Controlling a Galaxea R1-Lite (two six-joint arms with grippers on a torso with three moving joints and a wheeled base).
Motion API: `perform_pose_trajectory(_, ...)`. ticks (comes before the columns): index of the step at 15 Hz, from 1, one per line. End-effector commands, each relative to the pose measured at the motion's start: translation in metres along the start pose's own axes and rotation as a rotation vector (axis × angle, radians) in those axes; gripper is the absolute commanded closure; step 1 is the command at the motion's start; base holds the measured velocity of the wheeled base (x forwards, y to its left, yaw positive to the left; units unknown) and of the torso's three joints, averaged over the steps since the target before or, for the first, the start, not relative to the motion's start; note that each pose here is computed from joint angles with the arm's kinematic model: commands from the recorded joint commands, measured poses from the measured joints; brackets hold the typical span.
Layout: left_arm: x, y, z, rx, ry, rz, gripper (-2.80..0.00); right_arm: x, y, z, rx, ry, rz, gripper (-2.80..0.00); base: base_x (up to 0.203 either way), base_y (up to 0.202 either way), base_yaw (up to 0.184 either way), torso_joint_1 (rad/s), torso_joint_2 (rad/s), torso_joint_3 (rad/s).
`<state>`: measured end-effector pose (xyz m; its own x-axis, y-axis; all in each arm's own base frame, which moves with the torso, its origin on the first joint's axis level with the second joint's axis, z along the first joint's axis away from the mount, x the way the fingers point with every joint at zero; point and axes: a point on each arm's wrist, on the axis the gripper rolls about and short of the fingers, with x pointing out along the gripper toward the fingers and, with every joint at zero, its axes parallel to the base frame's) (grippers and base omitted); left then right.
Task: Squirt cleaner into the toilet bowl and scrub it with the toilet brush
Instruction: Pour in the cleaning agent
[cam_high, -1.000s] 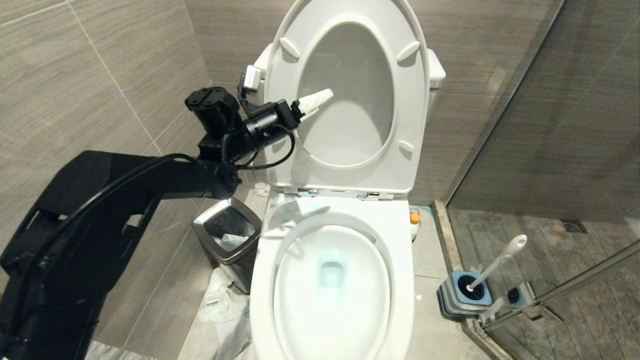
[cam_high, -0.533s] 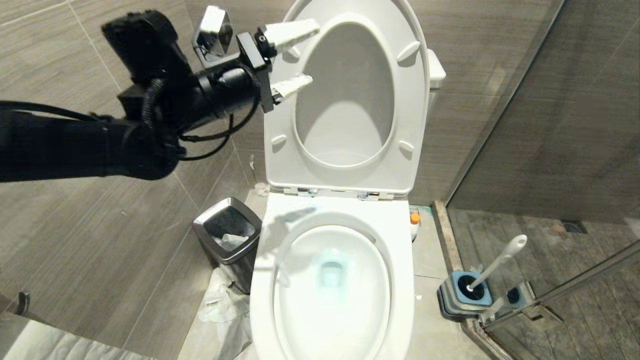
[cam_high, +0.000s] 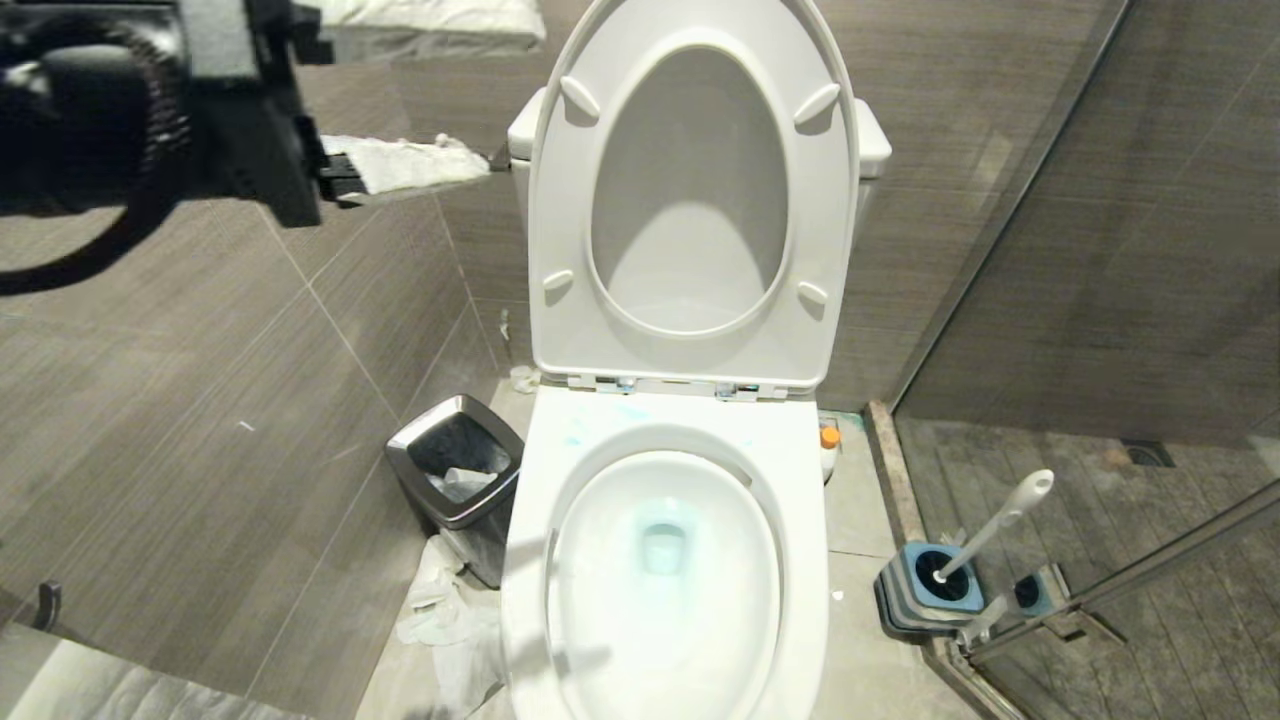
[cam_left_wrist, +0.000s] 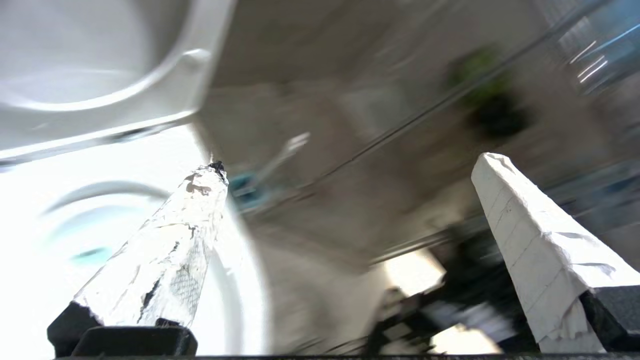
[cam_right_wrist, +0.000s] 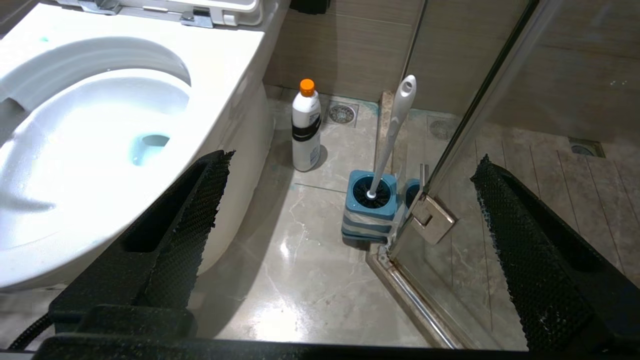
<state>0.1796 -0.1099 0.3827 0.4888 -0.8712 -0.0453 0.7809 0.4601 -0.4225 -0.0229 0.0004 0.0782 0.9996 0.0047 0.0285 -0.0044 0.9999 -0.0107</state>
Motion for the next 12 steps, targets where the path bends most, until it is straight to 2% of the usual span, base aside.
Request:
perform_pose_trajectory(1,-0.052,-0.034,-0.009,0.216,-0.005,0.114,-2.80,0.001,0.000,-0.003,0.000,0.009,0.000,-2.80,0.000,0.000,0.000,0.000,0.00,0.000)
perform_pose_trajectory(3,-0.078,-0.051,-0.015,0.281,-0.047,0.227,-2.80,0.001,0.000,-0.003,0.000,0.010,0.000,-2.80,0.000,0.000,0.000,0.000,0.00,0.000)
perform_pose_trajectory(6,-0.116,-0.064,-0.030,0.324,-0.116,0.328,-2.80,0.001,0.000,-0.003,0.000,0.010,0.000,-2.80,0.000,0.000,0.000,0.000,0.00,0.000)
perform_pose_trajectory(12,-0.189,-0.090,-0.054,0.363,-0.312,0.499,-2.80,0.001,0.000,-0.003,0.000,0.009,0.000,-2.80,0.000,0.000,0.000,0.000,0.00,0.000)
